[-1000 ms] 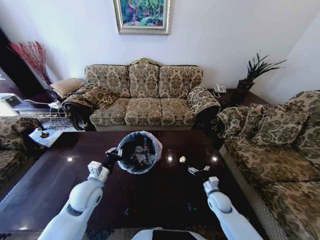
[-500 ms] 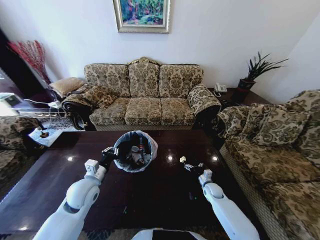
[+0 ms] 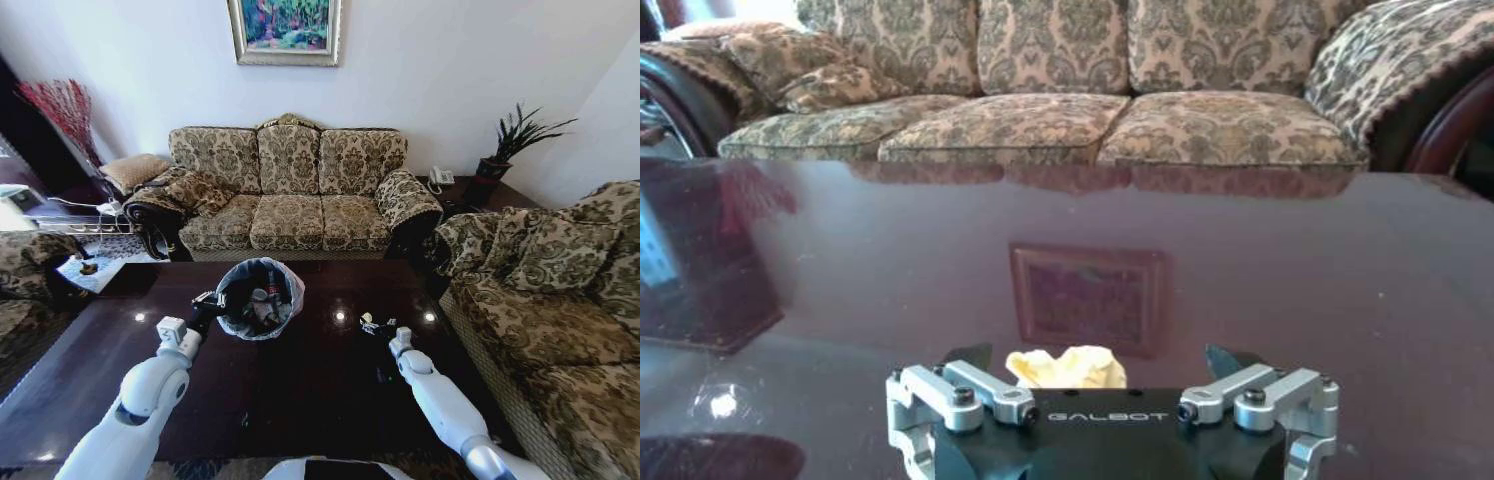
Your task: Move to the front of the table and place the trash on the table into the trash bin.
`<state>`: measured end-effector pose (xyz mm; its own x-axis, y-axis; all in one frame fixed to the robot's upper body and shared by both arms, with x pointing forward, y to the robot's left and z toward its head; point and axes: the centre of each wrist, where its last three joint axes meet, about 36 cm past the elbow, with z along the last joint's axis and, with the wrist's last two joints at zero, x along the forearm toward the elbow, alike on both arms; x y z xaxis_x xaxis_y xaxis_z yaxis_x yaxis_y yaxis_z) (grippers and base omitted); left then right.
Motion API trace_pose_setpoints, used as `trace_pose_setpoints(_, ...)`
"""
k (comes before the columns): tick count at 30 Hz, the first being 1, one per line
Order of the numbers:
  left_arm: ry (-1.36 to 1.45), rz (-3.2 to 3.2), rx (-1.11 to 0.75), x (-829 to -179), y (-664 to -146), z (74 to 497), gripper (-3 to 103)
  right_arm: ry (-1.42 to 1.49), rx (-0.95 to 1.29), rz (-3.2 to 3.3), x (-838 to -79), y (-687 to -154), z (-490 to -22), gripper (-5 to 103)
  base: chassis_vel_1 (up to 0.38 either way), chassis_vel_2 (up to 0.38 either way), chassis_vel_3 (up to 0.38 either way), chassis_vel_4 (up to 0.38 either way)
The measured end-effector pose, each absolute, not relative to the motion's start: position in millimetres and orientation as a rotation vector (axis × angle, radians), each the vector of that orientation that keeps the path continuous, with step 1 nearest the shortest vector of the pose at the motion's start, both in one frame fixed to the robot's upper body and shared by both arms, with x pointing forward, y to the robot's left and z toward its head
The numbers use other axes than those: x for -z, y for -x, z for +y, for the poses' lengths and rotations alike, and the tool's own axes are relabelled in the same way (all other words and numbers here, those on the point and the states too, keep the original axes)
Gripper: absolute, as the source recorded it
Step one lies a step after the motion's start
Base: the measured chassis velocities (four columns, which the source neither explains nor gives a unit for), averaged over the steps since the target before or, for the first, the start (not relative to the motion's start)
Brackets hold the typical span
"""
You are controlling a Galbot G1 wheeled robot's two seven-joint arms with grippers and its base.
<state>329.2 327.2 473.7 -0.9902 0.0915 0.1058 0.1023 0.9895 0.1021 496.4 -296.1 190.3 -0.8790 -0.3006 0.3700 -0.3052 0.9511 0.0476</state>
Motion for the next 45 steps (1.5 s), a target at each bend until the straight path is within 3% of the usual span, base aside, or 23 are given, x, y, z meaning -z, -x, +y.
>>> trace_pose_setpoints(5,0.144,-3.037,0.156,-473.9,-331.3,327.7,0,-0.464,-0.034,-2.709,-185.6,-499.9,-286.2,101,0.0,0.0,0.0,0.0)
trace_pose_setpoints(6,0.145,-3.038,0.151,-474.2,-331.7,327.6,0,-0.47,-0.034,-2.707,-184.6,-500.8,-281.5,96,0.0,0.0,0.0,0.0)
trace_pose_setpoints(8,0.145,-3.039,0.15,-474.6,-332.0,327.7,0,-0.472,-0.033,-2.707,-184.1,-501.3,-278.7,96,0.0,0.0,0.0,0.0)
trace_pose_setpoints(12,0.143,-3.048,0.149,-478.4,-333.4,330.2,0,-0.464,-0.033,-2.71,-181.6,-503.0,-271.9,74,0.0,0.0,0.0,0.0)
trace_pose_setpoints(14,0.141,-3.049,0.149,-478.8,-333.5,330.3,0,-0.462,-0.032,-2.711,-181.3,-502.9,-271.5,74,0.0,0.0,0.0,0.0)
trace_pose_setpoints(17,0.136,-3.06,0.148,-481.4,-334.8,331.3,0,-0.449,-0.028,-2.706,-179.1,-499.0,-272.0,58,0.0,0.0,0.0,0.0)
trace_pose_setpoints(19,0.137,-3.06,0.147,-481.8,-334.9,331.3,0,-0.448,-0.028,-2.705,-178.6,-498.3,-272.2,58,0.0,0.0,0.0,0.0)
trace_pose_setpoints(20,0.139,-3.064,0.142,-483.1,-335.2,330.9,0,-0.443,-0.027,-2.702,-177.8,-496.6,-273.1,47,0.0,0.0,0.0,0.0)
trace_pose_setpoints(22,0.138,-3.066,0.141,-483.5,-335.2,330.7,0,-0.442,-0.027,-2.702,-177.6,-496.3,-273.2,47,0.0,0.0,0.0,0.0)
trace_pose_setpoints(26,0.144,-3.067,0.137,-484.0,-335.7,329.6,0,-0.434,-0.024,-2.701,-176.5,-491.7,-274.6,25,0.0,0.0,0.0,0.0)
trace_pose_setpoints(28,0.145,-3.067,0.137,-484.0,-335.8,329.4,0,-0.431,-0.025,-2.701,-176.2,-490.7,-274.5,25,0.0,0.0,0.0,0.0)
trace_pose_setpoints(31,0.152,-3.067,0.137,-484.0,-335.9,328.3,0,-0.418,-0.027,-2.718,-180.0,-487.6,-274.9,9,0.0,0.0,0.0,0.0)
trace_pose_setpoints(35,0.168,-3.067,0.138,-484.3,-336.2,326.2,0,-0.381,-0.022,-2.779,-195.8,-485.7,-275.9,-1,0.0,0.0,0.0,0.0)
trace_pose_setpoints(39,0.184,-3.064,0.14,-484.2,-336.8,324.5,0,-0.36,-0.01,-2.86,-221.4,-482.2,-276.5,-1,0.0,0.0,0.0,0.0)
trace_pose_setpoints(45,0.244,-3.051,0.167,-485.5,-342.8,325.4,0,-0.458,-0.03,-3.075,-322.3,-463.6,-282.2,-1,0.0,0.0,0.0,0.0)
